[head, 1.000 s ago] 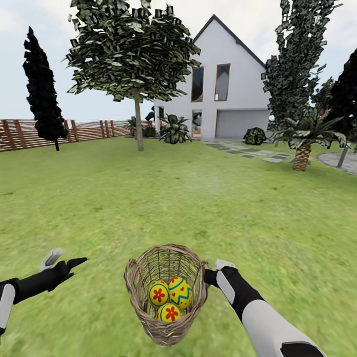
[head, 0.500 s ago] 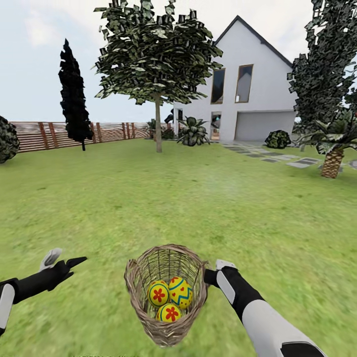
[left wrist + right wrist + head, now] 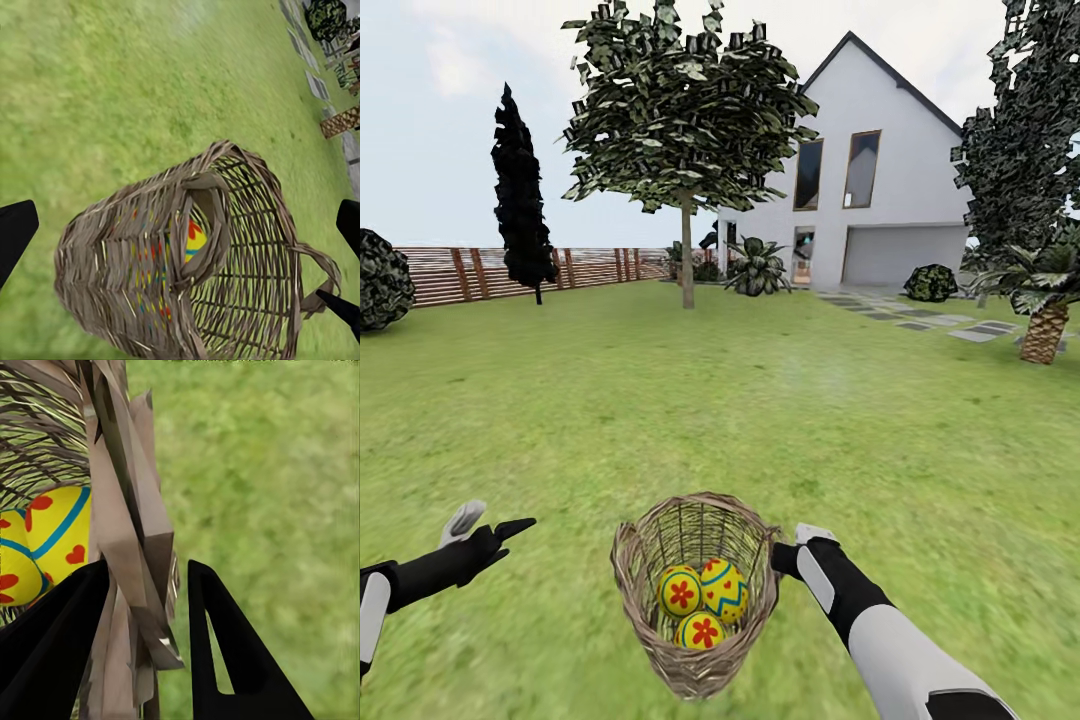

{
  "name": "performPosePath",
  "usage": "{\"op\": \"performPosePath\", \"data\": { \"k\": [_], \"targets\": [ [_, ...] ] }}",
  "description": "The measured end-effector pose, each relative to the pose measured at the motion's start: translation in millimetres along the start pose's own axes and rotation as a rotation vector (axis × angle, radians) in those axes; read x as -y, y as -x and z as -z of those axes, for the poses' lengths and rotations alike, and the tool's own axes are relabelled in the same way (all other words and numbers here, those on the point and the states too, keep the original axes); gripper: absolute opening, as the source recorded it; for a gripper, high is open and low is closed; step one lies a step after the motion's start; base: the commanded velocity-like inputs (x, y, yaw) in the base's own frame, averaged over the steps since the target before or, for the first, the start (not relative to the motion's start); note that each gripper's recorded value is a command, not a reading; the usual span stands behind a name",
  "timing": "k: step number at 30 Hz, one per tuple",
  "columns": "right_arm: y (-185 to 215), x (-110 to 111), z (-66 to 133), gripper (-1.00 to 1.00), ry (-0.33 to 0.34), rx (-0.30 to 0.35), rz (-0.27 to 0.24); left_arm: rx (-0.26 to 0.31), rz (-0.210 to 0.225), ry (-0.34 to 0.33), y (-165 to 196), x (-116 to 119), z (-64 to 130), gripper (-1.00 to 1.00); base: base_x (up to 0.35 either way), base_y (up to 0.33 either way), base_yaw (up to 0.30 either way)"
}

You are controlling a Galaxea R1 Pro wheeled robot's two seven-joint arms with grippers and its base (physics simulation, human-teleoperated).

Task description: Take the three Easter eggs out of the wicker basket on the lawn in the garden, then place them on the lawn next to a single tree (choose any tree) so that all three eggs are next to the same tree and none are left in the basket.

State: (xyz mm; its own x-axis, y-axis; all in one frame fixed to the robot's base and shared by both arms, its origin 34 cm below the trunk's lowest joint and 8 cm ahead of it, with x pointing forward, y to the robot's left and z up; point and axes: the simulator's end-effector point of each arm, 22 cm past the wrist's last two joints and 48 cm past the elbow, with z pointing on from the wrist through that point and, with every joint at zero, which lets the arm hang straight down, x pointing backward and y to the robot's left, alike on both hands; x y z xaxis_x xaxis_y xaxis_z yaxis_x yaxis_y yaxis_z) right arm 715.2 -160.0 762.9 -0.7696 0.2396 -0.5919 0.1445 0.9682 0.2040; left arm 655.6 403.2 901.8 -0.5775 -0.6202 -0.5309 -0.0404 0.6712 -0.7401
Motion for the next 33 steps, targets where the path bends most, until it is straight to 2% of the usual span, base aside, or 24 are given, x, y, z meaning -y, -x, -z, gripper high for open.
{"op": "performPosePath", "data": {
  "k": [22, 33],
  "targets": [
    [17.8, -7.5, 26.1, -1.00, 0.001, -0.001, 0.000, -0.001, -0.002, 0.002, 16.4, 23.8, 14.1, 1.00, 0.000, 0.000, 0.000],
    [32.2, -10.8, 38.9, -1.00, 0.002, 0.027, -0.007, -0.002, -0.002, 0.003, 23.5, 34.7, 21.4, 1.00, 0.000, 0.000, 0.000]
  ]
}}
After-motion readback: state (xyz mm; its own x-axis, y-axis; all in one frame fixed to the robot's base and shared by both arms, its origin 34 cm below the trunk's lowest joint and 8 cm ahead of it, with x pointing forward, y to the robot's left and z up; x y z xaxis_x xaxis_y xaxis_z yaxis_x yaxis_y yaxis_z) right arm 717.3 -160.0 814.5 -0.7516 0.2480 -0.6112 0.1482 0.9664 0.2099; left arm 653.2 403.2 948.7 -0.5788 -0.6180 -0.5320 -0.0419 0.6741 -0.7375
